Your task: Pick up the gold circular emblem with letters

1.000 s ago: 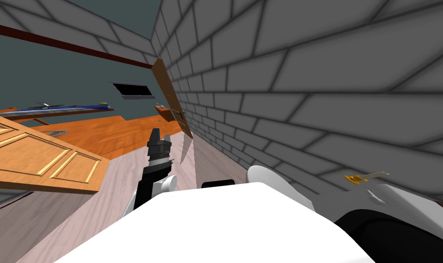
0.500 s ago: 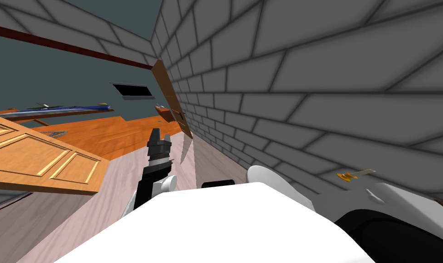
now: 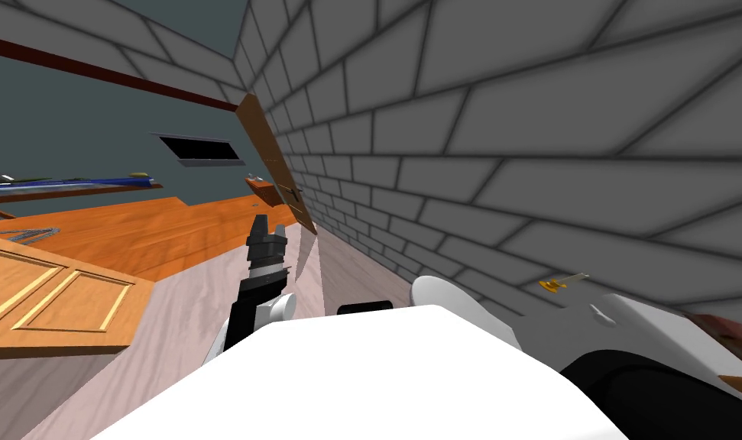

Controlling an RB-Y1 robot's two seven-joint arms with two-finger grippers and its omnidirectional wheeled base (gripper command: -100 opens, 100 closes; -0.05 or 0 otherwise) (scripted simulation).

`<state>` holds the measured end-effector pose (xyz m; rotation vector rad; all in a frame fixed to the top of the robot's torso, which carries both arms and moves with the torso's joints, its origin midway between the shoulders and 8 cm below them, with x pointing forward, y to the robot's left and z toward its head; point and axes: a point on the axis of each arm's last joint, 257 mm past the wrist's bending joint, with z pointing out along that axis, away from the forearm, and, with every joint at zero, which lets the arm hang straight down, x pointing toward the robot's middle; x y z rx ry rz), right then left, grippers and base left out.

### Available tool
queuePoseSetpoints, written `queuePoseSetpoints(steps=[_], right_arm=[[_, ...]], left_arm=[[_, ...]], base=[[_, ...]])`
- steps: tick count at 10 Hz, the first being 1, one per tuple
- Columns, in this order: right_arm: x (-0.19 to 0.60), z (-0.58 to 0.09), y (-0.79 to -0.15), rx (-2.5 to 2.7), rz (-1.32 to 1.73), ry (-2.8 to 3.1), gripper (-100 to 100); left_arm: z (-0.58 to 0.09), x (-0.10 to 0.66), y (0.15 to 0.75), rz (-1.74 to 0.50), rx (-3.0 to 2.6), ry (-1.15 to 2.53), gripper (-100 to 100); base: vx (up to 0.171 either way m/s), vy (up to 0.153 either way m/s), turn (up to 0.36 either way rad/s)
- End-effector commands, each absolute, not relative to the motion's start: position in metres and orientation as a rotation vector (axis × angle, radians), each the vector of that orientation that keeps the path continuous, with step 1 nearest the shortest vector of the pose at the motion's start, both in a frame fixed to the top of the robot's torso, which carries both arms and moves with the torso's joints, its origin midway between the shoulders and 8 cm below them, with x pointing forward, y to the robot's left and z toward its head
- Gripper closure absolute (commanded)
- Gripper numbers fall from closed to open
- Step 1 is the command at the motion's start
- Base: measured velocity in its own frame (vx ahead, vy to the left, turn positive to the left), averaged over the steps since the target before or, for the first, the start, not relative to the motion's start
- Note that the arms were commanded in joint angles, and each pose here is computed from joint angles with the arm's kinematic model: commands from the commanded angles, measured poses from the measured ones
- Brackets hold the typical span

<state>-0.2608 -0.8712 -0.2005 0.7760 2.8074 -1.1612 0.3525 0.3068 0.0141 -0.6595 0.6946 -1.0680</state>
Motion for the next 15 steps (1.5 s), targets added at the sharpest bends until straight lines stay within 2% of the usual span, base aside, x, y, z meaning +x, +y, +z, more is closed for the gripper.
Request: queuePoseSetpoints(steps=[1, 15], right_arm=[[-0.258, -0.202, -0.872, 0.749, -1.162, 2.822, 100], [-0.192, -0.199, -0.89, 0.564, -1.123, 2.827, 100]], left_arm=[[0.014, 0.352, 0.307, -1.068, -0.659, 0.695, 0], [0.014, 0.353, 0.307, -1.068, -0.659, 0.695, 0]], base=[[0.029, 0.002, -0.014], [0.034, 0.002, -0.085]])
